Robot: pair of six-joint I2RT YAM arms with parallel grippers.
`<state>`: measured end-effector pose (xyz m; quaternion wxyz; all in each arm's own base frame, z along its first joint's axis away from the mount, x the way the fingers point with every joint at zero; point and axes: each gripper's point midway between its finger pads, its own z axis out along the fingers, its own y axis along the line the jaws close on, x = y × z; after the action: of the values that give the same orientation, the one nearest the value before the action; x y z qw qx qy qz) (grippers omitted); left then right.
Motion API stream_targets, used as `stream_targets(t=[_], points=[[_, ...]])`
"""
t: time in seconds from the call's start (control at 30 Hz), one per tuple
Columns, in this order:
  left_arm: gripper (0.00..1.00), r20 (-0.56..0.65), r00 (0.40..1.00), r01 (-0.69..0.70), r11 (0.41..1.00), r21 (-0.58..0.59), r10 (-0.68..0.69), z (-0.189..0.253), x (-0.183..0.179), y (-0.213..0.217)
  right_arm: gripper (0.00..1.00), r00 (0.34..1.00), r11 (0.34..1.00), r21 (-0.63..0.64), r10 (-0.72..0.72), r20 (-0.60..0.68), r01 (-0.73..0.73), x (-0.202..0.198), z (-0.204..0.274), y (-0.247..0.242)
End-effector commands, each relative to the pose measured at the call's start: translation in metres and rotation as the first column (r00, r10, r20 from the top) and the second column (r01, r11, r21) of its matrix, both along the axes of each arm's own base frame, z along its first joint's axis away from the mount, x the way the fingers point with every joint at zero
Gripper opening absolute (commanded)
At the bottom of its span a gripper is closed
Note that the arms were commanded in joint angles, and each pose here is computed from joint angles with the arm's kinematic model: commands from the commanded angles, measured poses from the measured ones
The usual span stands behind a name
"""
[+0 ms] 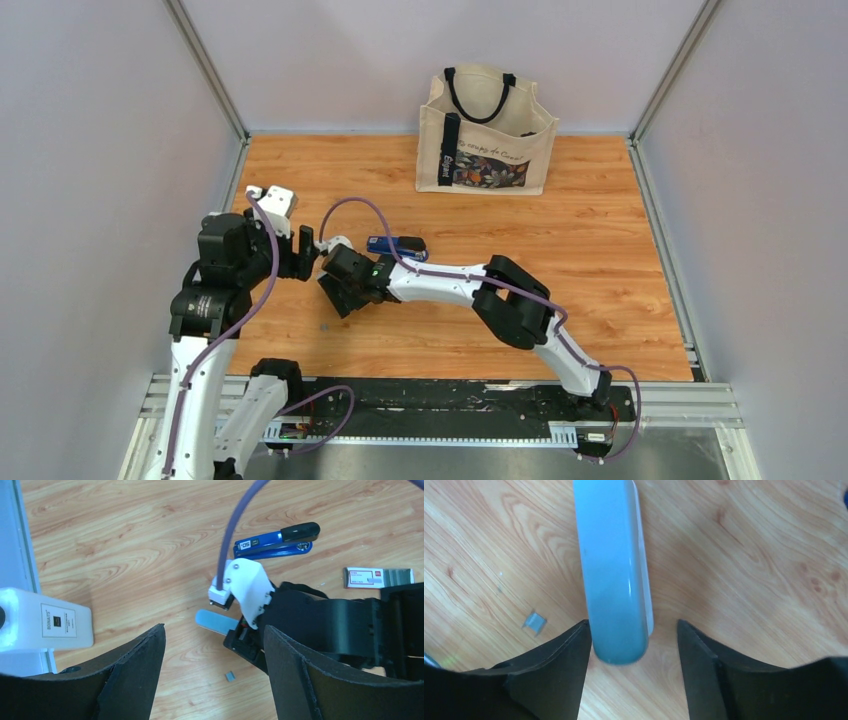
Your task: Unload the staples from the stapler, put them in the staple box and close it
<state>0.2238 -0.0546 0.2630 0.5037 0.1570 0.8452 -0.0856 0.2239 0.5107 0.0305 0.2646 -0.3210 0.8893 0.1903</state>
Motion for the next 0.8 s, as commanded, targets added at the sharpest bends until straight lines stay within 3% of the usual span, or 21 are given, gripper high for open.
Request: stream_targets(t=[0.0, 0.3, 0.57, 0.77], points=[[0.80, 0.028, 0.997, -0.067, 0.997, -0.033, 0.067, 0.013, 0.008, 0.009, 0.68, 0.998, 0.997, 0.081, 0.002, 0.067, -0.007, 0.001, 0.054, -0.007], [0.82, -0.012, 0.996, -0.091, 0.995, -0.046, 0.090, 0.006, 0.015, 0.014, 0.75, 0.983, 0.995, 0.091, 0.020, 0.184, -0.037, 0.022, 0.109, -0.059], [0.83, -0.083, 0.996, -0.035, 0.999, -0.020, 0.033, -0.028, 0.014, 0.009, 0.79, 0.972, 0.999, 0.008, -0.048, 0.229, 0.047, 0.091, 0.112, -0.116], [0.84, -0.124, 0.991, 0.051, 0.999, -0.017, -0.052, -0.039, 0.007, 0.000, 0.81, 0.977, 0.999, -0.049, -0.002, 0.215, 0.013, 0.117, 0.092, -0.121]])
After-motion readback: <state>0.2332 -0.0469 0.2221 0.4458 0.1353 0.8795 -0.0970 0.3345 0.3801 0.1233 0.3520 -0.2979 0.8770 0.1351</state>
